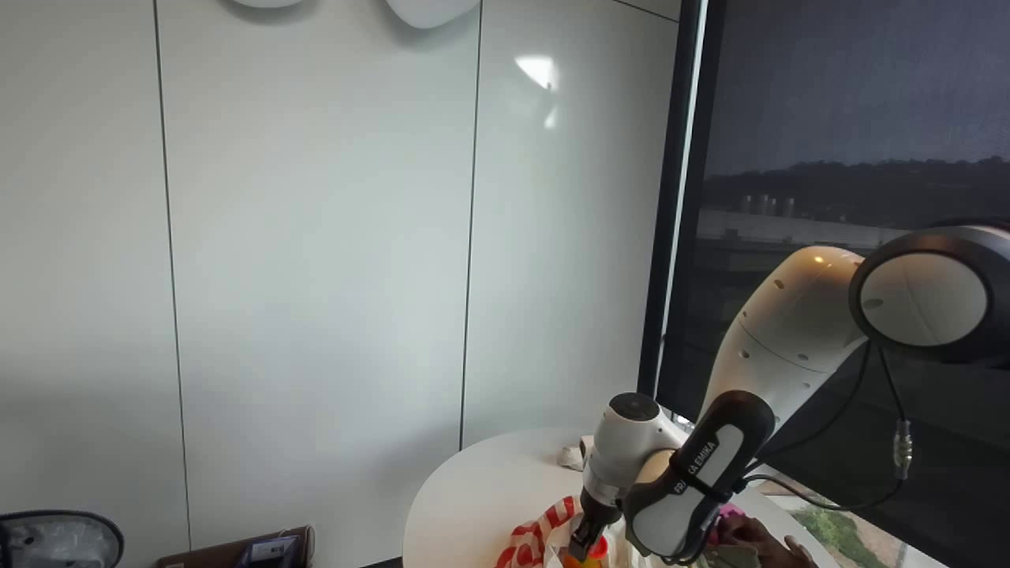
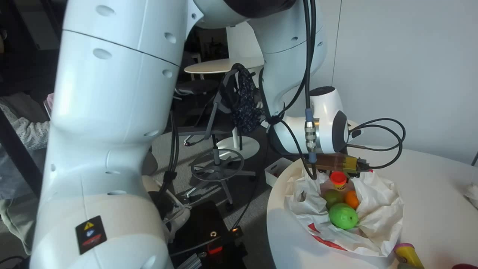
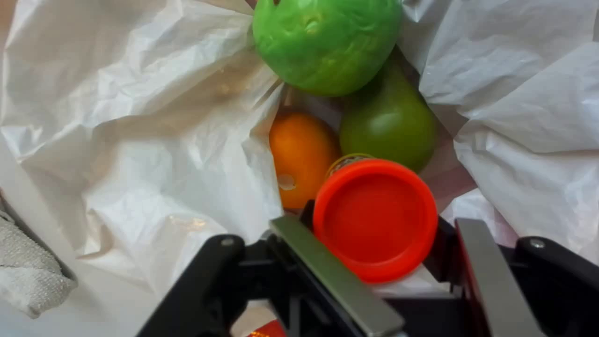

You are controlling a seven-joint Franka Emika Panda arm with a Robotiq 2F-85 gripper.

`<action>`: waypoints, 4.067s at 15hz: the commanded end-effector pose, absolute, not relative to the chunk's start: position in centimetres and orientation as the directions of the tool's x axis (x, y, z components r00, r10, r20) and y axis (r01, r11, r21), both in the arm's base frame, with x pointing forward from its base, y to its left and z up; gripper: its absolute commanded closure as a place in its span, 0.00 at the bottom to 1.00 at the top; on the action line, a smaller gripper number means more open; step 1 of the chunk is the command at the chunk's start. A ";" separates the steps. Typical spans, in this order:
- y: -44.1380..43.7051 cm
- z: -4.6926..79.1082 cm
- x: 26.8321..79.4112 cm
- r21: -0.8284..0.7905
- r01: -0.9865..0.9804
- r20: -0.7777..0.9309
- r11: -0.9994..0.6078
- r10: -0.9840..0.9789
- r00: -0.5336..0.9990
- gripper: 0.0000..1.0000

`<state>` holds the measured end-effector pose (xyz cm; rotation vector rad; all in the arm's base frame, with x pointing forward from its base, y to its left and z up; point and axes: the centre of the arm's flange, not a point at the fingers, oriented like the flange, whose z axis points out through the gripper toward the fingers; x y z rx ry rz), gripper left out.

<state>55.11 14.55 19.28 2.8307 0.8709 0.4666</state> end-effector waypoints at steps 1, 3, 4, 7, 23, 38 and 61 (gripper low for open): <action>14.3 19.0 55.1 0.194 0.555 0.325 -0.809 0.587 0.742 0.24; 13.5 18.8 54.9 0.185 0.554 0.323 -0.812 0.583 0.746 0.12; 13.1 19.0 54.8 0.185 0.559 0.321 -0.808 0.588 0.743 0.02; 11.4 20.2 54.2 0.220 0.532 0.303 -0.818 0.575 0.759 0.00; -10.7 23.5 60.7 0.237 -0.015 0.420 -0.971 0.088 0.903 0.00; -18.8 12.7 66.1 0.170 -0.322 0.200 -0.931 -0.288 0.937 0.00; -20.5 21.6 59.2 -0.049 -0.253 -0.004 -0.966 -0.254 0.967 0.91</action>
